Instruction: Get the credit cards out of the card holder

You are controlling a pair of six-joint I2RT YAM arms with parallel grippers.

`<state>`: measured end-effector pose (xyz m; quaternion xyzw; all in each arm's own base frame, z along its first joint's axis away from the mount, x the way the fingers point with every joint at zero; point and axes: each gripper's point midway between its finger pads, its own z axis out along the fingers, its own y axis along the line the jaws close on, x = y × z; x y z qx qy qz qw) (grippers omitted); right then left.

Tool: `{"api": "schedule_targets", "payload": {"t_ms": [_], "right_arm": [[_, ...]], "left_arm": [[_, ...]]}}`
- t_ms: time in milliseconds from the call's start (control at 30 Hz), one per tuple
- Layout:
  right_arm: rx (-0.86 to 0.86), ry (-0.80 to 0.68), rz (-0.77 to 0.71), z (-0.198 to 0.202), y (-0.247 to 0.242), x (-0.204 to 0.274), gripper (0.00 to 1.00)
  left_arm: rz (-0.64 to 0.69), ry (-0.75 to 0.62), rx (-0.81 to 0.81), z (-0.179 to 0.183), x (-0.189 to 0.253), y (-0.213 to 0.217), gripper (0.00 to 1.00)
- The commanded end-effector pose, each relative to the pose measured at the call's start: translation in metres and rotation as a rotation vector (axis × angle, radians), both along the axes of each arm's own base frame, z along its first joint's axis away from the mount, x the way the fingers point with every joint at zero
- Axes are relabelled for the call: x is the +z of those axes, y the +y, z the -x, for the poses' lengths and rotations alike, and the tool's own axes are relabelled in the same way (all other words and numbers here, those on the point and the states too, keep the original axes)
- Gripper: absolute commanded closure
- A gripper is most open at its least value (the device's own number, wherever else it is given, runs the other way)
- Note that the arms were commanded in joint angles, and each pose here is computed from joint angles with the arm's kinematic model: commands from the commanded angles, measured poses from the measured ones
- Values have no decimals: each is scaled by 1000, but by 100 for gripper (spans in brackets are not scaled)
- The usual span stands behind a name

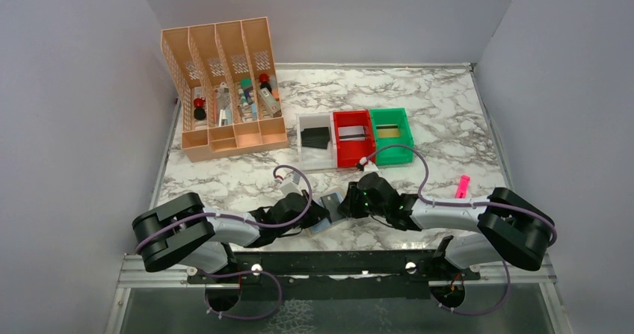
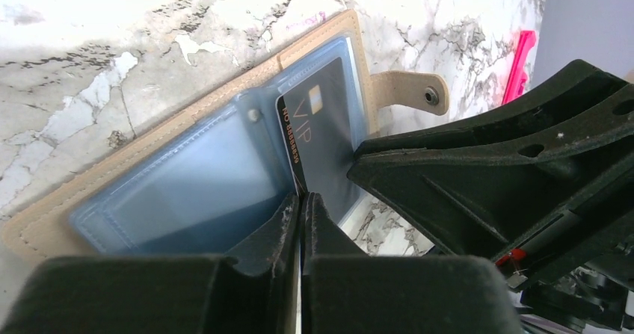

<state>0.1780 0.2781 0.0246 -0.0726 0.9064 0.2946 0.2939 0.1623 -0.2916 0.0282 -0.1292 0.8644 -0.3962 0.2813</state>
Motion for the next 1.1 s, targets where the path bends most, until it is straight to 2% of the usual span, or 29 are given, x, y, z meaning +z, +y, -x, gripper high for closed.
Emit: {"api": "schedule_targets", "payload": {"t_ms": [0,467,667,1067], "right_arm": [[18,118,148,25,-28,-38,74],[11,75,162,19,-32,-31,72],[106,45,114,22,-18,-20,73],[274,-127,-29,16,15,52,65]], "left_arm": [[13,-19,19,-1,2,4,100],[21,-51,36,3,5,23,100],[21,-58,1,2,9,12,99],[32,-67,23,1,12,18,99]]}}
